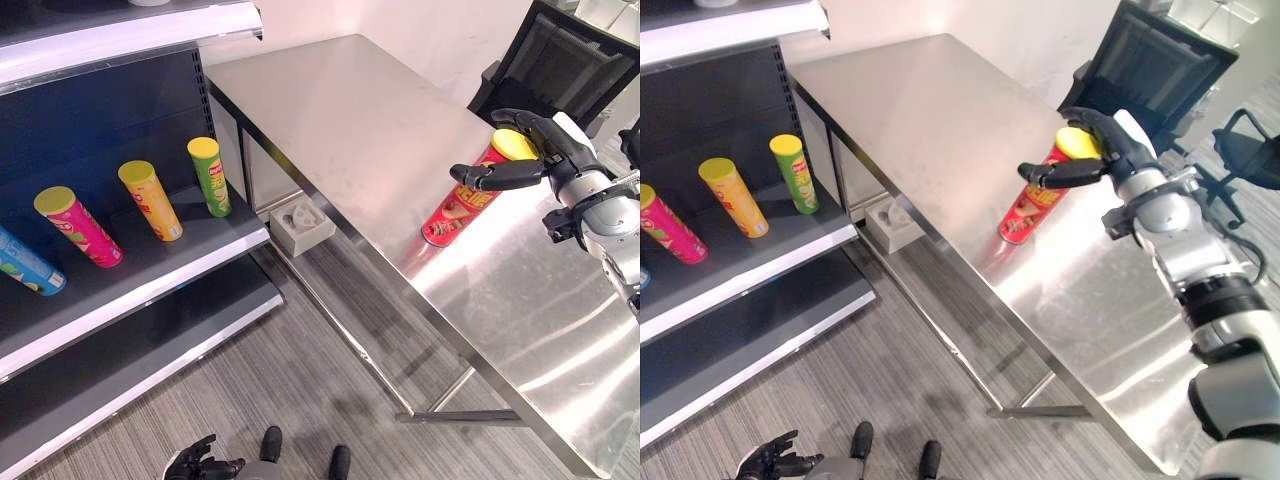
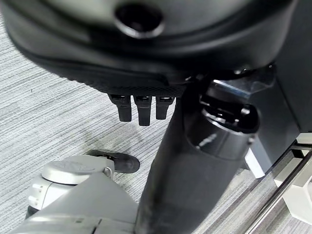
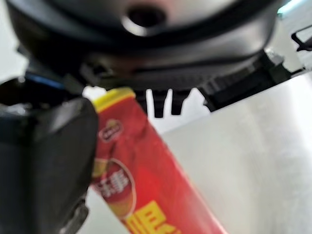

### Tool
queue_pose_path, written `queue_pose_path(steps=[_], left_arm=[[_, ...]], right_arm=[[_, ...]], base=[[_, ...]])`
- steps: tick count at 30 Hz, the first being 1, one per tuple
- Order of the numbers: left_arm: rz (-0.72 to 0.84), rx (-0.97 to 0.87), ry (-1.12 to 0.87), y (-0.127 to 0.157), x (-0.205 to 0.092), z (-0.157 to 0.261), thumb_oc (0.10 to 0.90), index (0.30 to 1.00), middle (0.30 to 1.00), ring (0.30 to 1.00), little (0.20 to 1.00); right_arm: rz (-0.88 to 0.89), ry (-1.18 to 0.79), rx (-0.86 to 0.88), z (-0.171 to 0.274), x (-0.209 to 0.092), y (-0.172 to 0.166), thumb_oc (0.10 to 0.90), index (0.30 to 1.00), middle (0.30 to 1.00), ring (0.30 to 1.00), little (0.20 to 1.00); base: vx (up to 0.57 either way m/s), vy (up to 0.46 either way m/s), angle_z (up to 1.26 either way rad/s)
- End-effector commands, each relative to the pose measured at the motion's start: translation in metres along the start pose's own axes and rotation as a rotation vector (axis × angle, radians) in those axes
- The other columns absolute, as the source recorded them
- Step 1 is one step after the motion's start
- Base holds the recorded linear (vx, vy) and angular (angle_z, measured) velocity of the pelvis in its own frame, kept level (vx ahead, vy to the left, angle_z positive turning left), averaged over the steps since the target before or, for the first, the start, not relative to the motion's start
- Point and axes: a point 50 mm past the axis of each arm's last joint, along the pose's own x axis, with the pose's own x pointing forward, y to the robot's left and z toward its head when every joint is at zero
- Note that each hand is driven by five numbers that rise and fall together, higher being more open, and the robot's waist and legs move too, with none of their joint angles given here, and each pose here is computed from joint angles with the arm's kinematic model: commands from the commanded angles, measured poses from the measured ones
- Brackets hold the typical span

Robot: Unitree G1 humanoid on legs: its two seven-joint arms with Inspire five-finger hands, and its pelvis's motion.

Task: Put the goods on the table back onto the shelves and tidy them up.

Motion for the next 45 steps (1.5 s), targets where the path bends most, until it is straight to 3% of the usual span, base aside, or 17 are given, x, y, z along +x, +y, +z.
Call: queue_pose_path(steps=[1, 5, 6, 7, 16, 25, 32, 36, 41, 45], left_arm=[[0.024, 0.07, -0.059, 0.011, 0.003, 0.017, 0.8, 0.9, 0.9, 0.9, 0.9], [0.019, 0.072, -0.063, 0.01, 0.003, 0.018, 0.8, 0.9, 0.9, 0.9, 0.9], [0.016, 0.072, -0.068, 0.01, 0.003, 0.019, 0.8, 0.9, 0.9, 0.9, 0.9], [0.018, 0.076, -0.065, 0.011, 0.003, 0.019, 0.8, 0.9, 0.9, 0.9, 0.9], [0.022, 0.069, -0.059, 0.011, 0.003, 0.018, 0.8, 0.9, 0.9, 0.9, 0.9], [0.04, 0.045, -0.066, 0.01, 0.003, 0.02, 0.8, 0.9, 0.9, 0.9, 0.9], [0.063, 0.013, -0.092, 0.011, 0.003, 0.024, 0.8, 0.9, 0.9, 0.9, 0.9], [0.06, 0.009, -0.089, 0.012, 0.001, 0.02, 0.8, 0.9, 0.9, 0.9, 0.9], [0.05, 0.01, -0.084, 0.013, 0.0, 0.017, 0.8, 0.9, 0.9, 0.9, 0.9], [0.055, 0.001, -0.1, 0.017, -0.002, 0.019, 0.8, 0.9, 0.9, 0.9, 0.9]], right_arm=[[-0.093, -0.162, 0.008, 0.049, 0.006, -0.035, 0.8, 0.9, 0.9, 0.9, 0.9], [-0.068, -0.173, 0.004, 0.051, 0.004, -0.033, 0.8, 0.9, 0.9, 0.9, 0.9], [-0.056, -0.165, -0.006, 0.049, 0.004, -0.032, 0.668, 0.702, 0.702, 0.702, 0.702], [-0.026, -0.146, -0.046, 0.05, 0.004, -0.035, 0.4, 0.3, 0.3, 0.3, 0.3], [-0.028, -0.15, -0.116, 0.054, 0.001, -0.037, 0.4, 0.3, 0.3, 0.3, 0.3], [-0.091, -0.262, -0.04, 0.061, -0.011, -0.032, 0.4, 0.3, 0.3, 0.3, 0.3], [-0.304, -0.535, 0.03, 0.085, -0.054, -0.048, 0.4, 0.3, 0.3, 0.3, 0.3], [-0.406, -0.738, 0.163, 0.103, -0.079, -0.045, 0.4, 0.3, 0.3, 0.3, 0.3], [-0.332, -0.871, 0.213, 0.123, -0.088, -0.024, 0.4, 0.3, 0.3, 0.3, 0.3], [-0.233, -0.96, 0.126, 0.145, -0.094, -0.009, 0.4, 0.3, 0.3, 0.3, 0.3]], base=[[0.0, 0.0, 0.0], [0.0, 0.0, 0.0], [0.0, 0.0, 0.0], [0.0, 0.0, 0.0], [0.0, 0.0, 0.0], [0.0, 0.0, 0.0], [0.0, -0.04, 0.04], [-0.02, -0.098, 0.18], [-0.09, -0.124, 0.19], [-0.15, -0.151, 0.2]])
